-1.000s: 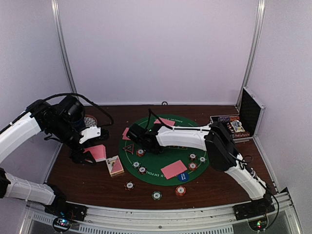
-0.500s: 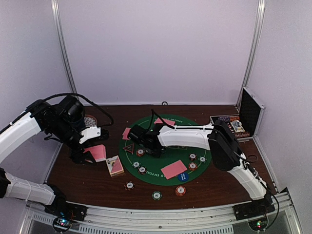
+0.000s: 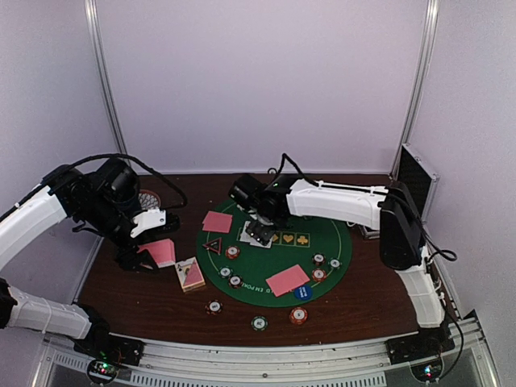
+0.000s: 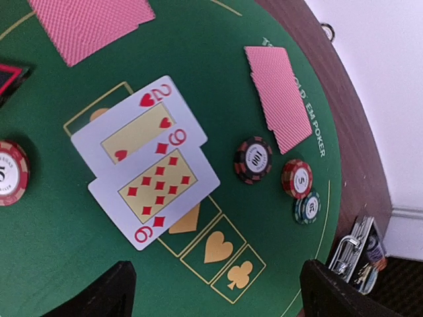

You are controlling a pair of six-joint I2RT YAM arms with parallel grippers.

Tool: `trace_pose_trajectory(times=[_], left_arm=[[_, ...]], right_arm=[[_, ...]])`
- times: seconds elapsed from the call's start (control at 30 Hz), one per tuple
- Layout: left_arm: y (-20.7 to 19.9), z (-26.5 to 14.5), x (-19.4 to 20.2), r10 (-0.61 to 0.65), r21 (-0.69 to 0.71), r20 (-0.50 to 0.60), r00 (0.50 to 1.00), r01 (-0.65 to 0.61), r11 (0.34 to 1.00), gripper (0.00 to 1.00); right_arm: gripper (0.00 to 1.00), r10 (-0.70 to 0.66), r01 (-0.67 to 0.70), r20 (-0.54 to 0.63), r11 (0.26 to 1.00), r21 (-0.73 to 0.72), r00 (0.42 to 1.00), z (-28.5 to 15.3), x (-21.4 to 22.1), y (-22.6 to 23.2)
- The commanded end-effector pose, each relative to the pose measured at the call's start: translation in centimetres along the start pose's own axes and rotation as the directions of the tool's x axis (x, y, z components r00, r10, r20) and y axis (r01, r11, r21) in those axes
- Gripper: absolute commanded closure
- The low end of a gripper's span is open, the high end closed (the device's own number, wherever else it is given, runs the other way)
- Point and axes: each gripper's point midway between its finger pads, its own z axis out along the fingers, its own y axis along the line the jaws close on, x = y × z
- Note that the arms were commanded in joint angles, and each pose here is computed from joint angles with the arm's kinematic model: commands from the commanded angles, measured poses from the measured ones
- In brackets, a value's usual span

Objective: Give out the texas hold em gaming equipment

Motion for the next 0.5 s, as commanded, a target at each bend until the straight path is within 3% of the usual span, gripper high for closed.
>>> trace_pose_trajectory(times=[0.0,0.23,0.37,0.47], left_arm=[[0.0,-0.7,-0.6,0.019,-0.012,0.037,0.999,-0.019,1.0,1.0],[-0.1,-0.7,-0.6,0.021,-0.006,0.037,0.999,-0.02,1.0,1.0],[0.1,-0.7,-0.6,0.021,-0.012,0.034,0.999,-0.021,1.0,1.0],[0.0,-0.7,-0.7,0.018,-0.006,0.035,0.999,-0.017,1.0,1.0]], right_arm=[[0.05,0.338,-0.323,0.067,0.931,-0.169,0.939,-4.7,-1.4,-4.2],[0.01,0.513,-0.461,-0.008,0.765,-0.45,0.859,-9.5,-1.7,-2.4],[0.0,0.571,-0.529,-0.149,0.589,-0.612,0.807,-11.8,-1.4,0.7],[0.0,0.603,-0.569,-0.26,0.404,-0.716,0.754,-13.7,-1.7,3.6]])
